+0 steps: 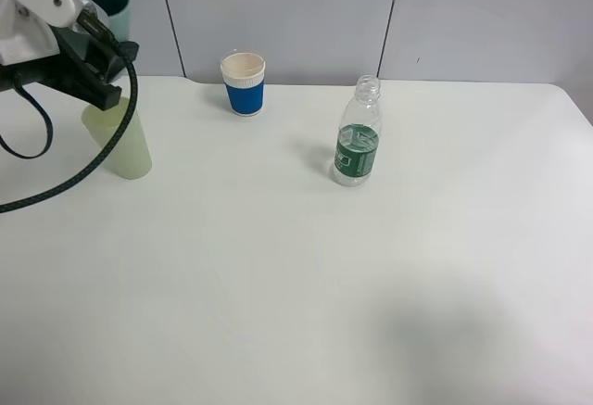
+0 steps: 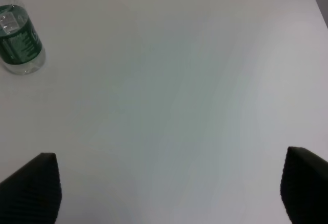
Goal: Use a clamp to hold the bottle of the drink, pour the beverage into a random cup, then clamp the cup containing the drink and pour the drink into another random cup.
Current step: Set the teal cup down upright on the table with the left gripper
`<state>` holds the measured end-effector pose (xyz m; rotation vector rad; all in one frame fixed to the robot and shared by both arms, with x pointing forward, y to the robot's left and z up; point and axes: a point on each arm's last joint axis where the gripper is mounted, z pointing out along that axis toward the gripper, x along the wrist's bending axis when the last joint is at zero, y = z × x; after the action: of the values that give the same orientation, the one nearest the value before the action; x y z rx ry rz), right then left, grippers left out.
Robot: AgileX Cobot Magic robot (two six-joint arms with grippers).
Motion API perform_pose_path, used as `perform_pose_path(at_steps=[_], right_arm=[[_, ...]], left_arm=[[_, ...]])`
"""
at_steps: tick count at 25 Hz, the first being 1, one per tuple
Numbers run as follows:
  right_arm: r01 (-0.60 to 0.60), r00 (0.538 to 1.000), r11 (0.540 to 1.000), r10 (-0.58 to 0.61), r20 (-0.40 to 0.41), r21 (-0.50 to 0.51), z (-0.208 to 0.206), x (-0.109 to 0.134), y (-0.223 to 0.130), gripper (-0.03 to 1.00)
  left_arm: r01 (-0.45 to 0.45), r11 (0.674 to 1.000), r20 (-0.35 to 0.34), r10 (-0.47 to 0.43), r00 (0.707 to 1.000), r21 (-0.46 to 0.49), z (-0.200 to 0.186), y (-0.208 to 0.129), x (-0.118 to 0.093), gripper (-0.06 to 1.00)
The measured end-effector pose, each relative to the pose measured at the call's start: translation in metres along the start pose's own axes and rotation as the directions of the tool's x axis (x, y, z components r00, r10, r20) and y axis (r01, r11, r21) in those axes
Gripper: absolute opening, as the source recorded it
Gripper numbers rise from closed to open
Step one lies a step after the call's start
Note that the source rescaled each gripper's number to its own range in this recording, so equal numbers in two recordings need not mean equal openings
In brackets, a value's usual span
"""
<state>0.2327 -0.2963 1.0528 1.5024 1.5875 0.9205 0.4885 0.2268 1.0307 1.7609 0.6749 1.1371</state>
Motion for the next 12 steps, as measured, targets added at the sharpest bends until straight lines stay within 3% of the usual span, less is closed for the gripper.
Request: perform_pose_path(at_steps=[5, 12], right_arm=[[0.0, 1.0, 1.0, 0.0, 0.0, 0.0, 0.0, 0.0, 0.0, 0.8], [0.0, 1.0, 1.0, 0.0, 0.0, 0.0, 0.0, 0.0, 0.0, 0.8]], left_arm=[[0.077, 0.996, 0.093, -0.073, 0.993, -0.04, 0.002, 0.013, -0.027, 0.02], [0.114, 0.99, 0.179, -0.099, 0.979, -0.078, 0.005, 0.016, -0.053, 0.02]])
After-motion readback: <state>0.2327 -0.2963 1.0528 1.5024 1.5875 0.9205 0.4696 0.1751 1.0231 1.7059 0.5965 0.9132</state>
